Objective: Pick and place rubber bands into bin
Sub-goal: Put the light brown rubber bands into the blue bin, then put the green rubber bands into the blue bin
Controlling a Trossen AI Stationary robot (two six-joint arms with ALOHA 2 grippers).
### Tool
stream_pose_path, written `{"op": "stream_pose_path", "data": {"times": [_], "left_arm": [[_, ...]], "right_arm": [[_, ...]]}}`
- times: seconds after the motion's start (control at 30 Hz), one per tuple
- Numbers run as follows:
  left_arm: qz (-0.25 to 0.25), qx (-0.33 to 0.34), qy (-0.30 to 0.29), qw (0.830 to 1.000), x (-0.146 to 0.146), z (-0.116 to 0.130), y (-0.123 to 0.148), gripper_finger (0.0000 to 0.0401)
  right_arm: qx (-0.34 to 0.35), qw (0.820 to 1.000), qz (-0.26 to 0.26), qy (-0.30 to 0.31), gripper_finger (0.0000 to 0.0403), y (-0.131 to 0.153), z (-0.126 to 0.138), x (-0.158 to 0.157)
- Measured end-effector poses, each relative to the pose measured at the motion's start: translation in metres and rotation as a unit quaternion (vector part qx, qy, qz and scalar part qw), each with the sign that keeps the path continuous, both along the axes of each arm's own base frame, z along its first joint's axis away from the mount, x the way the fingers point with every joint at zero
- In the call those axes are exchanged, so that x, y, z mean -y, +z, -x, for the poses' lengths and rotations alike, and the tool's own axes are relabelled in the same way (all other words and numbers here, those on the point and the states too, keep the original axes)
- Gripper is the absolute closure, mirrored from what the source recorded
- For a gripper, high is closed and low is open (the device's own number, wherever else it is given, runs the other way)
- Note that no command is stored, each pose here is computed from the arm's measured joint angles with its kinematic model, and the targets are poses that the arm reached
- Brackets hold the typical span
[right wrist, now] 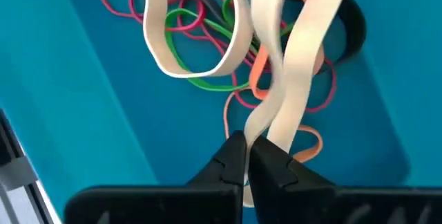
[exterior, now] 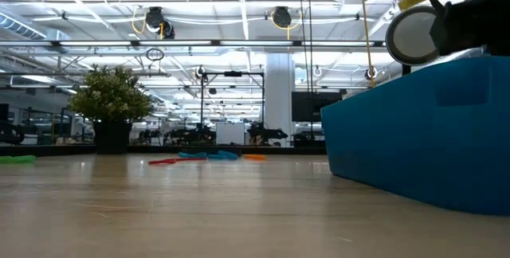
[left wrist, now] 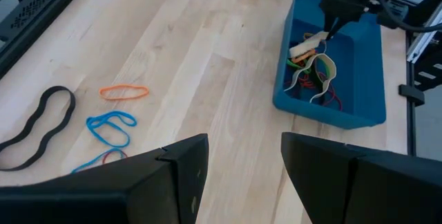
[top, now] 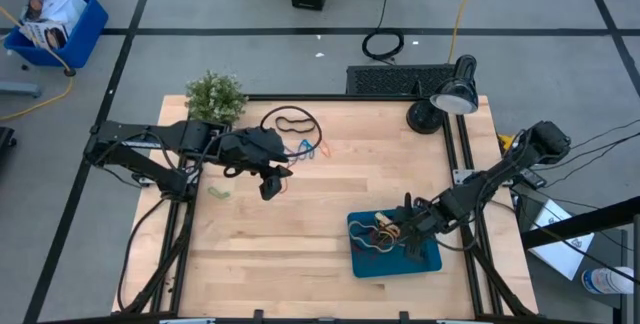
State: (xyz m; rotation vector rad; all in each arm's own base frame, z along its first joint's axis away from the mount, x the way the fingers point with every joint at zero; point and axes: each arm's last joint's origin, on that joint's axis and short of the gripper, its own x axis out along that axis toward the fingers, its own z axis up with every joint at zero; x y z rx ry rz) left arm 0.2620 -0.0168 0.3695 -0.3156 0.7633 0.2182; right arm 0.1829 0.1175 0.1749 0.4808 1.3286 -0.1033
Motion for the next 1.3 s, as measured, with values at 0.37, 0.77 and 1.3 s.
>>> {"op": "stream_pose_path", "data": {"times": [0.37, 0.77, 1.3], "left_arm": [[-0.003, 0.000, 0.003, 1.000, 0.000, 0.000, 0.000, 0.0212], [-0.002, 0.000, 0.003, 1.000, 0.000, 0.000, 0.000, 0.0212], [0.001, -0.001, 0.000, 1.000, 0.000, 0.000, 0.000, 0.0212]], "right_arm": [[-0.012, 1.000, -0.005, 0.003, 0.0375, -0.007, 0.004, 0.002], [-0.009, 1.000, -0.007, 0.003, 0.0277, -0.007, 0.003, 0.002], [0.027, 0.999, -0.038, -0.026, 0.0214, 0.009, 0.006, 0.006]]}}
